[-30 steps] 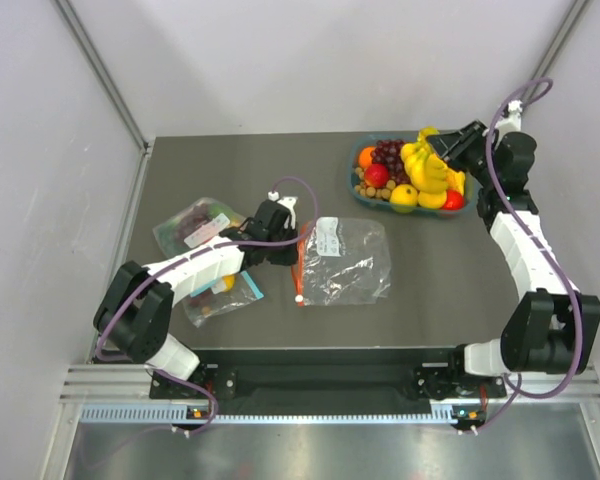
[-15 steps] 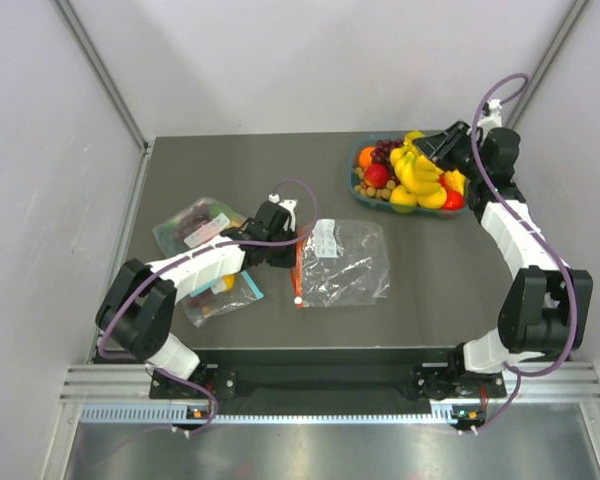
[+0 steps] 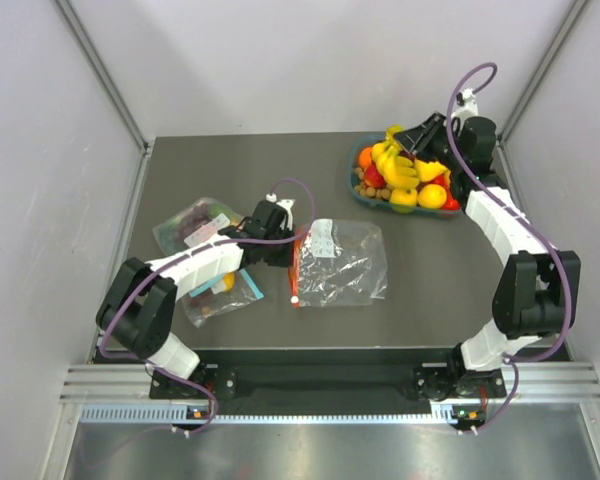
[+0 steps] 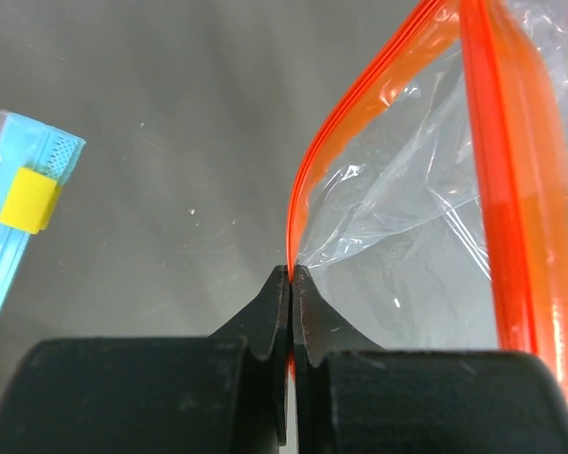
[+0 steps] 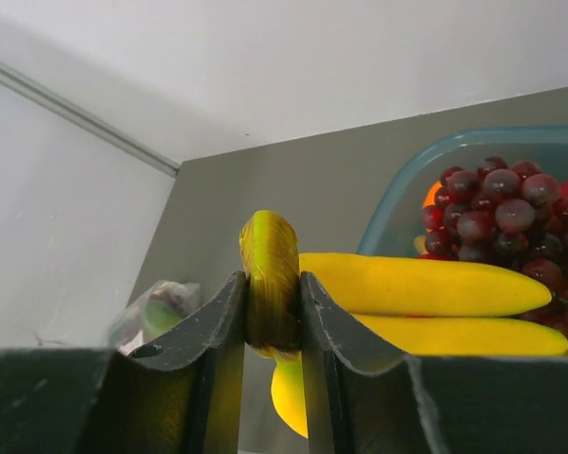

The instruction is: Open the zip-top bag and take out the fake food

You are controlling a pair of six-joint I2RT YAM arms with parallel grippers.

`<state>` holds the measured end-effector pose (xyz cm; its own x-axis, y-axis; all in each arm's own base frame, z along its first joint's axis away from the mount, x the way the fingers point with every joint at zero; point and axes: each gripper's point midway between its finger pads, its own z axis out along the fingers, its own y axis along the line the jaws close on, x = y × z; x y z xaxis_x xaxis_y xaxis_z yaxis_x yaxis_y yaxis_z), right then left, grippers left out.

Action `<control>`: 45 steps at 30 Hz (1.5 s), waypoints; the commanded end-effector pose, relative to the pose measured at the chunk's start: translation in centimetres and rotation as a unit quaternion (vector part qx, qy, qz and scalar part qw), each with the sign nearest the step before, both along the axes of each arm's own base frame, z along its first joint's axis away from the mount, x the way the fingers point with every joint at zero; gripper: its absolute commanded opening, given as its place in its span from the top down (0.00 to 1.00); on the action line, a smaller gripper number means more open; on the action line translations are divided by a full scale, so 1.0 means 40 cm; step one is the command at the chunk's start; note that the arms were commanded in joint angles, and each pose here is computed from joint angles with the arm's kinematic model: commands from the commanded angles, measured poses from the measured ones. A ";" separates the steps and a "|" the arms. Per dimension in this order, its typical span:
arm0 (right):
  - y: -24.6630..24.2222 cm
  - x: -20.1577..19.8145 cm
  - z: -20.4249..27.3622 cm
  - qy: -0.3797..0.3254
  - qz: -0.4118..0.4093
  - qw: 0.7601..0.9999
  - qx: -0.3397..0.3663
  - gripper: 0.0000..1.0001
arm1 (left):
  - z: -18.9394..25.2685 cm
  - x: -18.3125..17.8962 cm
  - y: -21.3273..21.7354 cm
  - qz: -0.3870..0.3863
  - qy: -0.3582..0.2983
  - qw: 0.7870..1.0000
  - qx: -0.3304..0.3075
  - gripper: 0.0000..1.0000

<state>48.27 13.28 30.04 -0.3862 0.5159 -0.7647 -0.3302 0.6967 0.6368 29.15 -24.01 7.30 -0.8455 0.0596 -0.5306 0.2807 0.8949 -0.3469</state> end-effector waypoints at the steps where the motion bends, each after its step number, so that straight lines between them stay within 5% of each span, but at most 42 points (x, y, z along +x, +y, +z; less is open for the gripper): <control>1: 0.002 0.029 0.042 -0.037 -0.016 0.999 -0.036 1.00 | 0.003 0.016 -0.005 -0.008 -0.006 1.000 -0.005 1.00; 15: -0.007 0.038 -0.029 -0.045 -0.044 0.994 -0.085 1.00 | 0.002 0.026 -0.012 -0.012 -0.003 1.000 -0.007 1.00; 28: 0.116 0.038 -0.111 -0.081 -0.011 0.989 -0.122 0.99 | -0.005 0.006 0.017 -0.003 0.000 1.000 -0.001 1.00; 45: 0.067 -0.027 -0.198 -0.057 -0.050 0.986 -0.150 0.86 | -0.017 0.005 0.033 0.000 0.005 1.000 -0.001 1.00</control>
